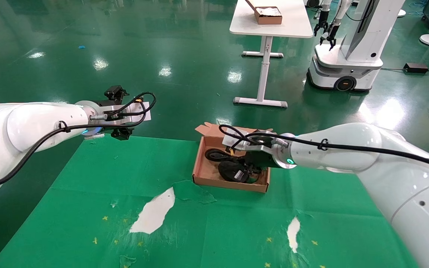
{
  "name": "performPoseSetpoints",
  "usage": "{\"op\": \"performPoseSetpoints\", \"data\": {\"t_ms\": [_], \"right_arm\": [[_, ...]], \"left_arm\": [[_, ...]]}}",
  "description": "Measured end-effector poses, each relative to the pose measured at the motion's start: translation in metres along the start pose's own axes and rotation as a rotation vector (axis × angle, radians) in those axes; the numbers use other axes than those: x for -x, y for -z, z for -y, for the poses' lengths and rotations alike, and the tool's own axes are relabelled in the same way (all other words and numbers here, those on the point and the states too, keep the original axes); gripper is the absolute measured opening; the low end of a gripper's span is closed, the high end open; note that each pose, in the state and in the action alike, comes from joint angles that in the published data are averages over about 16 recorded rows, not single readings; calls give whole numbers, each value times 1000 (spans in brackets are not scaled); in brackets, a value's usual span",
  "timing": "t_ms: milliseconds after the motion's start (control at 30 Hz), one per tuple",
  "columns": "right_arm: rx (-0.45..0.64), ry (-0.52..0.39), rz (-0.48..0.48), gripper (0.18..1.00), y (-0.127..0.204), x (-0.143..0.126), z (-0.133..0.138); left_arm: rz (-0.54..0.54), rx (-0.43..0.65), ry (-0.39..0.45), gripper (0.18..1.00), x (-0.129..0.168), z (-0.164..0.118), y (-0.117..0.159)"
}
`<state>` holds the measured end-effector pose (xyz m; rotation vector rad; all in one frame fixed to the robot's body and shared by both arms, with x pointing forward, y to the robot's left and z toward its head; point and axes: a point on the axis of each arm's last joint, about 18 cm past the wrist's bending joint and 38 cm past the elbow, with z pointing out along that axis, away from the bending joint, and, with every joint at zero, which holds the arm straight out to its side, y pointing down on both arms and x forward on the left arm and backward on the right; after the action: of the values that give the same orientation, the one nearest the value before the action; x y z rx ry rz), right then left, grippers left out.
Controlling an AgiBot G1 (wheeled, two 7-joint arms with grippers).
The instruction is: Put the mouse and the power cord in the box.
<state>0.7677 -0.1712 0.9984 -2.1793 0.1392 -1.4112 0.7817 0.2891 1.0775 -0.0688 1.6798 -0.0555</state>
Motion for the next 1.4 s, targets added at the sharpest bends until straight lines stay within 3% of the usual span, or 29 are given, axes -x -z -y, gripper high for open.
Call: {"op": "performPoseSetpoints", "data": {"t_ms": [400,833,1167,1400], "right_arm": [[-94,-136,85,580,13,19,-16],[-283,-332,208,862,55,42,-39],[-439,-421,280,967,103,53,-51],[-548,-448,324,995,144,58,-57]], "left_arm": [[0,-2,0,1000,0,0,0],[0,-2,0,1000,0,0,0],[-9,-7,11,1000,-4,0,0],[-82,-57,103,1000,-30,1,-2]]}}
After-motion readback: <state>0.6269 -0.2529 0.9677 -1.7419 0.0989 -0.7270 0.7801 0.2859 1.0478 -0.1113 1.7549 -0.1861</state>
